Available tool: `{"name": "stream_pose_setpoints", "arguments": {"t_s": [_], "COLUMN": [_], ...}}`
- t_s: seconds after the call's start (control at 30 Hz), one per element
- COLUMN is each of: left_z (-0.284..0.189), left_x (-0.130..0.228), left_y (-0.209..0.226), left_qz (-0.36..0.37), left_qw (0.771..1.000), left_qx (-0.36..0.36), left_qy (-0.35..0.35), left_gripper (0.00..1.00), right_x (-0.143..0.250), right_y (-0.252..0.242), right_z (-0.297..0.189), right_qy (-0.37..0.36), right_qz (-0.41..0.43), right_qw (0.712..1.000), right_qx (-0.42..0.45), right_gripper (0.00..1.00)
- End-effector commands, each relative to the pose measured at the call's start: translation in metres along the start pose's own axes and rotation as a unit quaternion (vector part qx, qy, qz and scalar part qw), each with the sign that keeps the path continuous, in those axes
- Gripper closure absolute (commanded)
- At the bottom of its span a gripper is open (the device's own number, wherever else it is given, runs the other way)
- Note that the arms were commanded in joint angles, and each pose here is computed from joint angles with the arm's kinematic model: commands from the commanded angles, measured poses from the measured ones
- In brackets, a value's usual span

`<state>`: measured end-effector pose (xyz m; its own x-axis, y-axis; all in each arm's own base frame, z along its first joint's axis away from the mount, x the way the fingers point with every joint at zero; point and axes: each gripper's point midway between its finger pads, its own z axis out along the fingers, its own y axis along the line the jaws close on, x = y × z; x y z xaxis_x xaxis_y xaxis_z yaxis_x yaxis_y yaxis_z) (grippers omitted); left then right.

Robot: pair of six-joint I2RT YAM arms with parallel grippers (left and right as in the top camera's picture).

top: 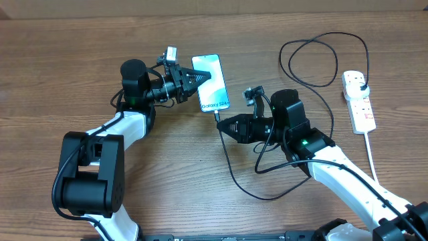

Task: Plug charger to phone and switch on socket

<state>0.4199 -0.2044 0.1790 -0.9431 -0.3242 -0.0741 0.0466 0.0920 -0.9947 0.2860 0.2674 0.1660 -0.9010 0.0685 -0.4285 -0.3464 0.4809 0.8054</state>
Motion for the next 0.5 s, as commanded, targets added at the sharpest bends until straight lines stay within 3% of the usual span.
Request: {"name": "stream_pose_setpoints", "arguments": {"t_s": [0.0,0.47], "left_z": [0.007,0.008], "left_x": [0.008,0.007], "left_y": [-0.008,-0.008], "left_qz": [0.035,0.032], "left_qw": [0.999,0.999], "left_qx": [0.010,0.009], "left_qy": [0.023,0.020], "left_gripper": [0.96,0.96], "right_x": [-0.007,-0.003], "right_y": [0.003,-0.009], "right_z": [-0.004,-0.001], "right_qy": [-0.019,-0.012], "right_qz": [-0.004,0.025], "right_qw": [1.000,0.999], "right_qx": [0.001,0.021], "right_gripper": [0.96,0.96]}}
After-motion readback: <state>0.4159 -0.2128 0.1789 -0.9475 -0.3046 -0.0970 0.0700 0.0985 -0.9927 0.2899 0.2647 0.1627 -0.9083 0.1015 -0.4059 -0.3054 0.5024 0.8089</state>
